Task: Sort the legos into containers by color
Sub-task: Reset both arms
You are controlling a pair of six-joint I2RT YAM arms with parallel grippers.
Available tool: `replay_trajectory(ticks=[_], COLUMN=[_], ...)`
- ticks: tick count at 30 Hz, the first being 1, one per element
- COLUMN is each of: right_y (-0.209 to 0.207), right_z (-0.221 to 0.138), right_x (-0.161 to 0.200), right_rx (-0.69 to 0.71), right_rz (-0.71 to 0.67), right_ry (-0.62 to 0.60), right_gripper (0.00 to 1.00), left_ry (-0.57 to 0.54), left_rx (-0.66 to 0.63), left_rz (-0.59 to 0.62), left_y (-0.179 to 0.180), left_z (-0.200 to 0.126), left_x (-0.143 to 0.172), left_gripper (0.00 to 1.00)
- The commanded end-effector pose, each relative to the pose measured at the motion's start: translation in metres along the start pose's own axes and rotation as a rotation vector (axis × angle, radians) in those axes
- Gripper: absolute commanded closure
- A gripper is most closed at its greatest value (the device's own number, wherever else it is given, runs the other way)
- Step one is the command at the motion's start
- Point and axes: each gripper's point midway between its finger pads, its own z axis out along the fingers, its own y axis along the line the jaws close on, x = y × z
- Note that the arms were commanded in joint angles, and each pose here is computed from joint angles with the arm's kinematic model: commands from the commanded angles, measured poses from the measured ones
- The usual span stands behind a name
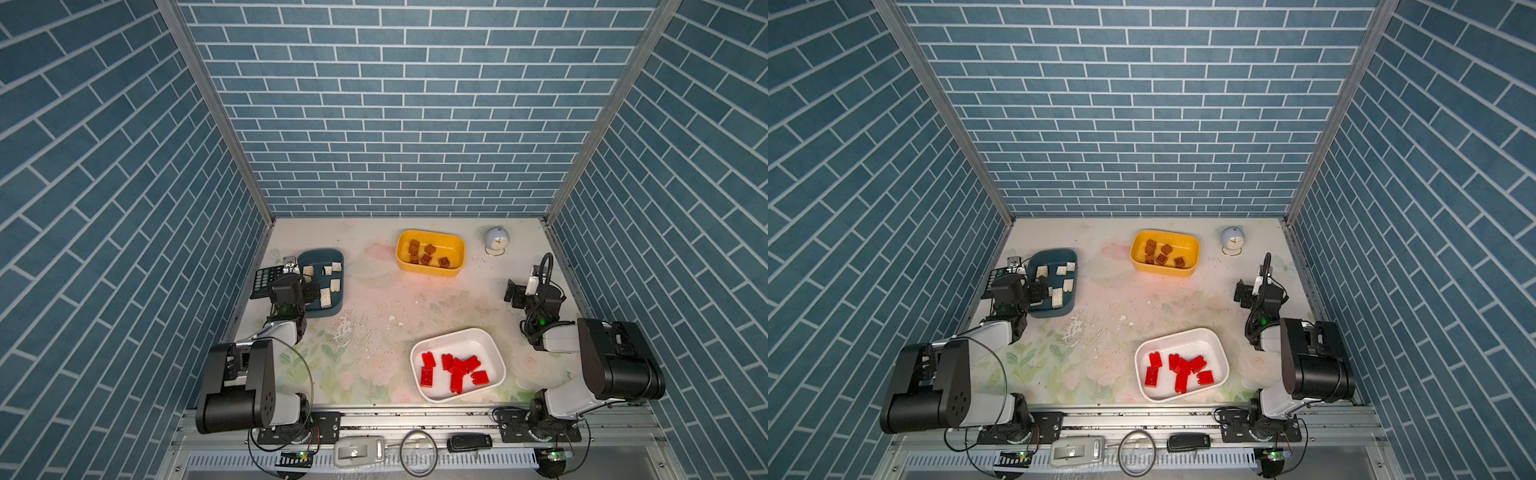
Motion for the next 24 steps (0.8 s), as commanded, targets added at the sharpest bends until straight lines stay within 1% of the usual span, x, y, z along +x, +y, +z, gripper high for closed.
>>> replay_trajectory(ticks=[1, 3, 5, 6, 7, 8, 9, 11, 12, 15, 22, 24], right_y=[0.004, 0.003, 0.004, 0.005, 0.005, 0.005, 0.005, 0.005, 0.004, 0.003, 0.003, 0.003], right_z=[-0.006, -0.009, -0.011, -0.011, -0.011, -0.012, -0.012, -0.014, -0.015, -0.015, -0.016, -0.016], right_x=[-0.004, -0.004, -0.004, -0.004, -0.004, -0.005, -0.004, -0.005, -0.004, -0.005, -0.005, -0.004], right_rx=[-0.029, -0.028, -0.034, -0.035, -0.039, -0.04, -0.04, -0.038, -0.033, -0.027, -0.025, -0.025], right_rz=[-0.033, -0.033, -0.035, -0.037, -0.038, -0.039, -0.039, -0.037, -0.036, -0.031, -0.032, -0.032], right_ry=[-0.048, -0.065, -0.073, -0.075, -0.074, -0.078, -0.082, -0.091, -0.094, -0.095, -0.101, -0.099], right_gripper=[0.02, 0.01, 0.01, 0.01, 0.02, 0.02, 0.01, 0.02, 0.01, 0.02, 0.02, 0.01], left_ry=[0.034, 0.015, 0.012, 0.019, -0.007, -0.081, -0.101, -0.044, -0.04, -0.069, -0.077, -0.08], left_rx=[0.024, 0.024, 0.032, 0.054, 0.083, 0.122, 0.145, 0.133, 0.127, 0.127, 0.11, 0.088], left_rz=[0.129, 0.171, 0.164, 0.138, 0.094, 0.059, 0.063, 0.082, 0.077, 0.078, 0.07, 0.057], left_y=[-0.021, -0.029, -0.031, -0.034, -0.038, -0.044, -0.05, -0.052, -0.051, -0.051, -0.049, -0.044], left_z=[0.001, -0.003, -0.005, -0.007, -0.009, -0.011, -0.007, 0.002, 0.003, 0.001, 0.0, -0.002], left_x=[0.005, 0.004, 0.002, 0.0, -0.001, -0.005, -0.003, -0.001, 0.0, 0.004, 0.003, 0.002], left_gripper=[0.0, 0.0, 0.0, 0.0, 0.0, 0.0, 0.0, 0.0, 0.0, 0.0, 0.0, 0.0])
